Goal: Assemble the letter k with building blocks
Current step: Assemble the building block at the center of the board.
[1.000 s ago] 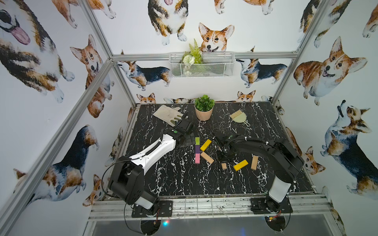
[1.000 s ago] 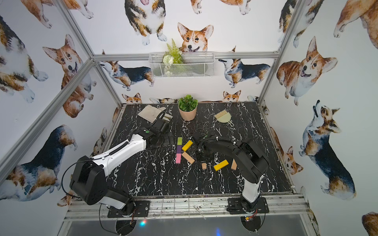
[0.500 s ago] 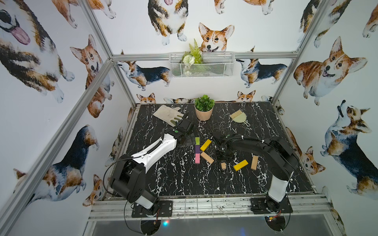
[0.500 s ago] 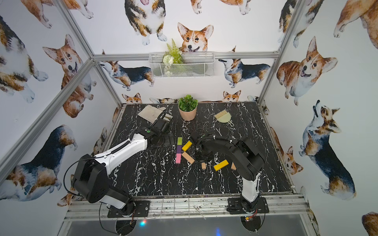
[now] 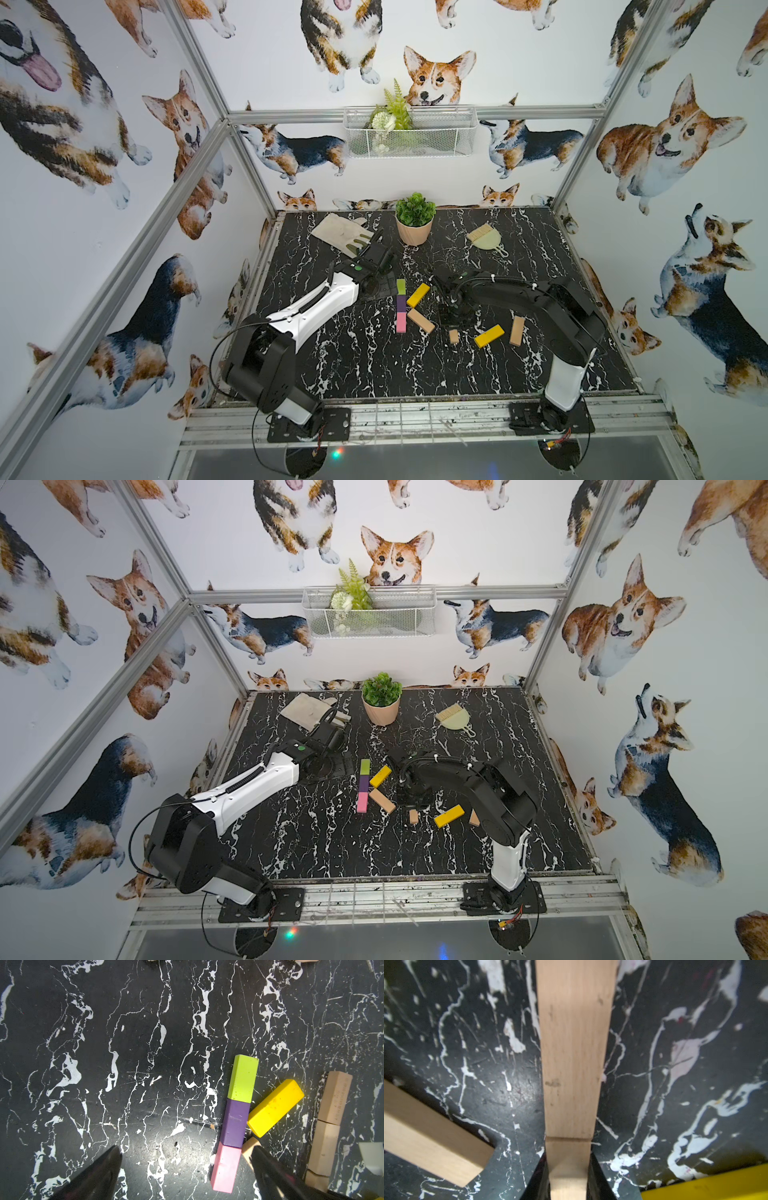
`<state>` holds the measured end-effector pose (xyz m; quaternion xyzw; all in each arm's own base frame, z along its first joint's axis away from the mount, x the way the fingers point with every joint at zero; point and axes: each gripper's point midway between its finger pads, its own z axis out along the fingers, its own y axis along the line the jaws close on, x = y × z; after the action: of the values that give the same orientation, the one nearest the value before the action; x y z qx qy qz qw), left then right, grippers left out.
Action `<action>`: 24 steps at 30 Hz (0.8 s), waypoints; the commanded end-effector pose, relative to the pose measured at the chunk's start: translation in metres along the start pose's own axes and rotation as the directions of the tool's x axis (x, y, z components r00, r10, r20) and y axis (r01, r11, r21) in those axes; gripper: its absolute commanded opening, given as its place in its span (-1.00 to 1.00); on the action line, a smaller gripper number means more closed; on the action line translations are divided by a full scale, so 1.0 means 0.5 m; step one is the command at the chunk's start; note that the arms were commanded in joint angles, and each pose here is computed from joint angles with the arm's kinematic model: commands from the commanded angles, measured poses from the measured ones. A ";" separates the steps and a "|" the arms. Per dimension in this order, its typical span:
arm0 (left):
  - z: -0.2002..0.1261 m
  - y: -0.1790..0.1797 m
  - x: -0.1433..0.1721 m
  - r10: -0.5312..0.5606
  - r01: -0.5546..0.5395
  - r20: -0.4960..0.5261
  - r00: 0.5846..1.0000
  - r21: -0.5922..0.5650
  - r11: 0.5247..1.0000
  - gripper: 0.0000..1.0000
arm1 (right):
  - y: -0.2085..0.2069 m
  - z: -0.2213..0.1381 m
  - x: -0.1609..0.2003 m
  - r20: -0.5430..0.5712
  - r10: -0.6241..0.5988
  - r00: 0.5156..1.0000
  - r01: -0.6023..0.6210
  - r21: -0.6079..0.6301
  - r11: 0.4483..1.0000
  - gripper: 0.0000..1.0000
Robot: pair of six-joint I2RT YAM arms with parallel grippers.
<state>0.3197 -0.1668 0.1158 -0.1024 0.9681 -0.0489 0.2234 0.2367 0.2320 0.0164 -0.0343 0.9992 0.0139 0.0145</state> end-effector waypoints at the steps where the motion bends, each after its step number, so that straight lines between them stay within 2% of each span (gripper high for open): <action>1: 0.000 -0.001 -0.003 -0.016 0.016 0.006 1.000 0.004 1.000 1.00 | -0.013 0.006 -0.023 0.047 0.020 0.999 -0.021 0.032 0.999 -0.55; 6: -0.001 0.000 -0.001 -0.015 0.015 0.007 1.000 0.003 1.000 1.00 | -0.012 0.007 -0.023 0.042 0.020 0.999 -0.021 0.028 0.999 -0.51; 24: 0.001 0.000 0.001 -0.014 0.014 0.003 1.000 0.005 1.000 1.00 | -0.006 -0.005 -0.027 0.050 0.039 0.998 -0.039 0.010 0.999 -0.12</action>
<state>0.3183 -0.1671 0.1141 -0.1019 0.9687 -0.0503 0.2207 0.2423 0.2331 0.0176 -0.0273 0.9992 0.0191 0.0206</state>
